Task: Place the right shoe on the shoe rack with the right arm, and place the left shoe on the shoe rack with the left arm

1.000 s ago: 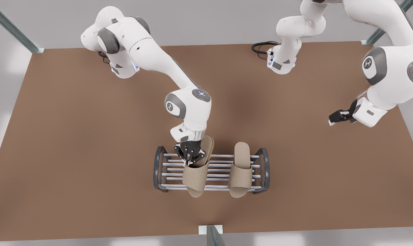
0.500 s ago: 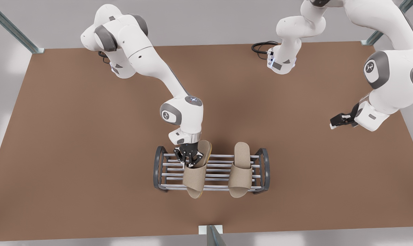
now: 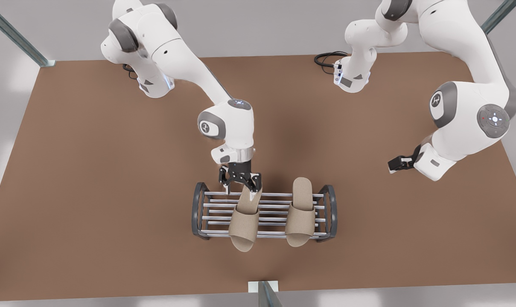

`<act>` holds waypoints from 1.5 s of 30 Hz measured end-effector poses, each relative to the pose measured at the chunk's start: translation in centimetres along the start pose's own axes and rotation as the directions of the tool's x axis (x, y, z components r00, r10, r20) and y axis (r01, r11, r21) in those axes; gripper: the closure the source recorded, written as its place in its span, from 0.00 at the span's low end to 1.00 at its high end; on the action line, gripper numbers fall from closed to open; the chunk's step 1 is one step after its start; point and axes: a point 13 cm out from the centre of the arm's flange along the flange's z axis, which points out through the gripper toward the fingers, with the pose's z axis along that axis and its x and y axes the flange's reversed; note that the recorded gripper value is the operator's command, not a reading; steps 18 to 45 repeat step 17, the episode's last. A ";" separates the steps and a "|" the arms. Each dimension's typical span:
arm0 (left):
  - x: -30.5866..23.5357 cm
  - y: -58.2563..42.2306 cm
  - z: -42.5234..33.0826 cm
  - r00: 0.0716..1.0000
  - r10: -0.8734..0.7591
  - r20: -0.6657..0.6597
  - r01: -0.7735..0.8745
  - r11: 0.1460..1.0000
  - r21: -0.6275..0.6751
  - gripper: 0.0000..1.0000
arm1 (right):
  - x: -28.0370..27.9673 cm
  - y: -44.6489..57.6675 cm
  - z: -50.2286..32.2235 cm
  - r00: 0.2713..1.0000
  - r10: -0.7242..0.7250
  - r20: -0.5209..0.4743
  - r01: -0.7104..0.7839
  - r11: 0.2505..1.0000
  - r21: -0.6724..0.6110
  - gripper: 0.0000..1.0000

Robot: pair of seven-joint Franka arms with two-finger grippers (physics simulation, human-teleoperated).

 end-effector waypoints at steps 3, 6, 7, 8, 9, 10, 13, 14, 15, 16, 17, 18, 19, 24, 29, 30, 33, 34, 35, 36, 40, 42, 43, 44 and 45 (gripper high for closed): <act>0.3 -0.4 -0.1 1.000 -0.003 -0.005 0.003 1.000 -0.001 0.00 | -1.3 5.4 -12.0 0.999 0.037 -0.018 -0.039 0.993 -0.111 0.00; 0.2 0.3 -0.1 1.000 -0.023 -0.009 0.023 1.000 -0.003 0.00 | -7.9 8.1 -22.4 0.988 0.153 -0.033 -0.157 0.974 -0.163 0.00; 0.0 0.9 0.0 0.999 -0.034 -0.011 0.034 0.999 -0.004 0.00 | -13.8 5.6 -23.5 0.973 0.230 -0.024 -0.231 0.964 -0.135 0.00; 0.0 1.5 0.0 0.999 -0.044 -0.012 0.044 0.999 -0.005 0.00 | -20.4 0.8 -23.9 0.950 0.313 -0.009 -0.312 0.946 -0.084 0.00; -0.1 1.8 0.0 0.999 -0.051 -0.012 0.051 0.999 -0.006 0.00 | -26.7 -5.8 -23.2 0.918 0.397 0.006 -0.397 0.918 -0.015 0.00; -0.1 2.1 0.0 0.998 -0.057 -0.012 0.057 0.998 -0.007 0.00 | -30.4 -12.2 -21.6 0.892 0.451 0.009 -0.451 0.890 0.071 0.00; -0.1 2.7 0.0 0.997 -0.070 -0.014 0.070 0.998 -0.008 0.00 | -30.9 -24.8 -16.3 0.860 0.499 -0.104 -0.454 0.844 0.287 0.00; -0.2 2.6 0.1 0.997 -0.071 -0.015 0.070 0.997 -0.009 0.00 | -30.3 -27.7 -15.4 0.850 0.502 -0.162 -0.435 0.841 0.321 0.00; -0.3 2.2 0.5 0.998 -0.065 -0.019 0.065 0.998 -0.008 0.00 | -29.5 -29.2 -14.9 0.849 0.485 -0.210 -0.401 0.851 0.340 0.00; -0.3 1.5 0.8 0.998 -0.056 -0.022 0.056 0.998 -0.007 0.00 | -28.7 -29.8 -14.5 0.852 0.458 -0.254 -0.363 0.866 0.344 0.00; -0.3 0.8 1.1 0.999 -0.045 -0.025 0.044 0.999 -0.012 0.00 | -27.9 -29.8 -14.1 0.856 0.425 -0.293 -0.322 0.884 0.340 0.00; -0.3 0.8 1.1 0.999 -0.045 -0.025 0.044 0.999 -0.012 0.00 | -27.9 -29.8 -14.1 0.856 0.425 -0.293 -0.322 0.884 0.340 0.00; -0.3 0.8 1.1 0.999 -0.045 -0.025 0.044 0.999 -0.012 0.00 | -27.9 -29.8 -14.1 0.856 0.425 -0.293 -0.322 0.884 0.340 0.00; -0.3 0.8 1.1 0.999 -0.045 -0.025 0.044 0.999 -0.012 0.00 | -27.9 -29.8 -14.1 0.856 0.425 -0.293 -0.322 0.884 0.340 0.00; -0.3 0.8 1.1 0.999 -0.045 -0.025 0.044 0.999 -0.012 0.00 | -27.9 -29.8 -14.1 0.856 0.425 -0.293 -0.322 0.884 0.340 0.00; -0.3 0.8 1.1 0.999 -0.045 -0.025 0.044 0.999 -0.012 0.00 | -27.9 -29.8 -14.1 0.856 0.425 -0.293 -0.322 0.884 0.340 0.00; -0.3 0.8 1.1 0.999 -0.045 -0.025 0.044 0.999 -0.012 0.00 | -27.9 -29.8 -14.1 0.856 0.425 -0.293 -0.322 0.884 0.340 0.00; -0.3 0.8 1.1 0.999 -0.045 -0.025 0.044 0.999 -0.012 0.00 | -27.9 -29.8 -14.1 0.856 0.425 -0.293 -0.322 0.884 0.340 0.00; -0.3 0.8 1.1 0.999 -0.045 -0.025 0.044 0.999 -0.012 0.00 | -27.9 -29.8 -14.1 0.856 0.425 -0.293 -0.322 0.884 0.340 0.00; -0.3 0.8 1.1 0.999 -0.045 -0.025 0.044 0.999 -0.012 0.00 | -27.9 -29.8 -14.1 0.856 0.425 -0.293 -0.322 0.884 0.340 0.00; -0.3 0.8 1.1 0.999 -0.045 -0.025 0.044 0.999 -0.012 0.00 | -27.9 -29.8 -14.1 0.856 0.425 -0.293 -0.322 0.884 0.340 0.00; -0.3 0.8 1.1 0.999 -0.045 -0.025 0.044 0.999 -0.012 0.00 | -27.9 -29.8 -14.1 0.856 0.425 -0.293 -0.322 0.884 0.340 0.00; -0.3 0.8 1.1 0.999 -0.045 -0.025 0.044 0.999 -0.012 0.00 | -27.9 -29.8 -14.1 0.856 0.425 -0.293 -0.322 0.884 0.340 0.00; -0.3 0.8 1.1 0.999 -0.045 -0.025 0.044 0.999 -0.012 0.00 | -27.9 -29.8 -14.1 0.856 0.425 -0.293 -0.322 0.884 0.340 0.00; -0.3 0.8 1.1 0.999 -0.045 -0.025 0.044 0.999 -0.012 0.00 | -27.9 -29.8 -14.1 0.856 0.425 -0.293 -0.322 0.884 0.340 0.00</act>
